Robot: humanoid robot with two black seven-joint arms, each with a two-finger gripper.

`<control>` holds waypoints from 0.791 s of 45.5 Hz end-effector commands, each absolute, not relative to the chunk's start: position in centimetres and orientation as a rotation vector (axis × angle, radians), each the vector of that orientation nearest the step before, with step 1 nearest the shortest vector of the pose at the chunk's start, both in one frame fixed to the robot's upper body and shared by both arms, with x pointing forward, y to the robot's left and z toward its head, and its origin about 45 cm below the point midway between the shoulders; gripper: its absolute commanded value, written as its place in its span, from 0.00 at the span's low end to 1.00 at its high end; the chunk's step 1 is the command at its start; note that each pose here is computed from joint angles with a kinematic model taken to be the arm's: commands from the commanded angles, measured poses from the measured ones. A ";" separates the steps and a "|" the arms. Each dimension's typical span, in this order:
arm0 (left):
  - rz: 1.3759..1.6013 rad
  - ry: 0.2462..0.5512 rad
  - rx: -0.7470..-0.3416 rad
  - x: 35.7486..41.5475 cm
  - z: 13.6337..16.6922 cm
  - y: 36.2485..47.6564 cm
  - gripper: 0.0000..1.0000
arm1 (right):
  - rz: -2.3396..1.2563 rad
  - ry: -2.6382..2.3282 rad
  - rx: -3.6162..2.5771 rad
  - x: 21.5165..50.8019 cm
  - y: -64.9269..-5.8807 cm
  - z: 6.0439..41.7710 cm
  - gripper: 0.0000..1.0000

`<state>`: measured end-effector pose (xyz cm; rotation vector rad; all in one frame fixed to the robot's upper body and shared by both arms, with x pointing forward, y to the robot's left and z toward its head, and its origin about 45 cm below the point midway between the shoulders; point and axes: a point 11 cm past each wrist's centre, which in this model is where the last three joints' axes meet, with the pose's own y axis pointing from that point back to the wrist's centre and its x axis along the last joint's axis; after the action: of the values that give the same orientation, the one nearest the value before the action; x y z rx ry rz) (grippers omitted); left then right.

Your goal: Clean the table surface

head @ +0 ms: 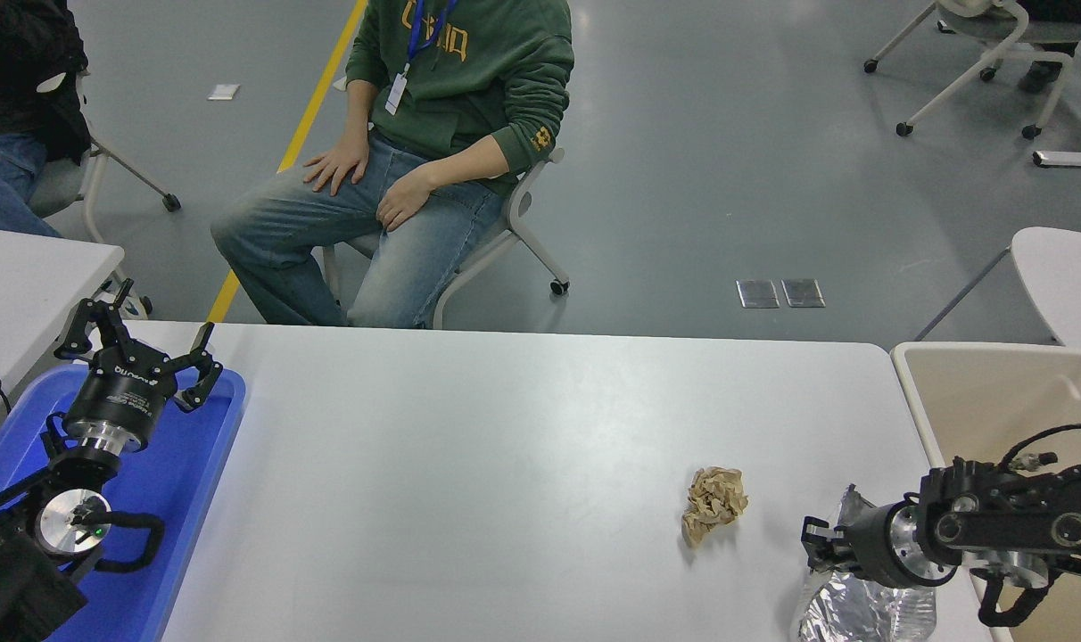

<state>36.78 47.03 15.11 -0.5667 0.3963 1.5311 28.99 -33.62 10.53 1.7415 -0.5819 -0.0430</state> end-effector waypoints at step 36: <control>1.532 0.395 -0.566 36.77 15.14 47.1 1.00 | -0.092 -0.735 1.736 30.6 -41.8 20.6 0.00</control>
<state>36.78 47.01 15.10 -0.5668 0.3966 1.5310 30.29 -39.79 17.70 1.7299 -0.6936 -0.0842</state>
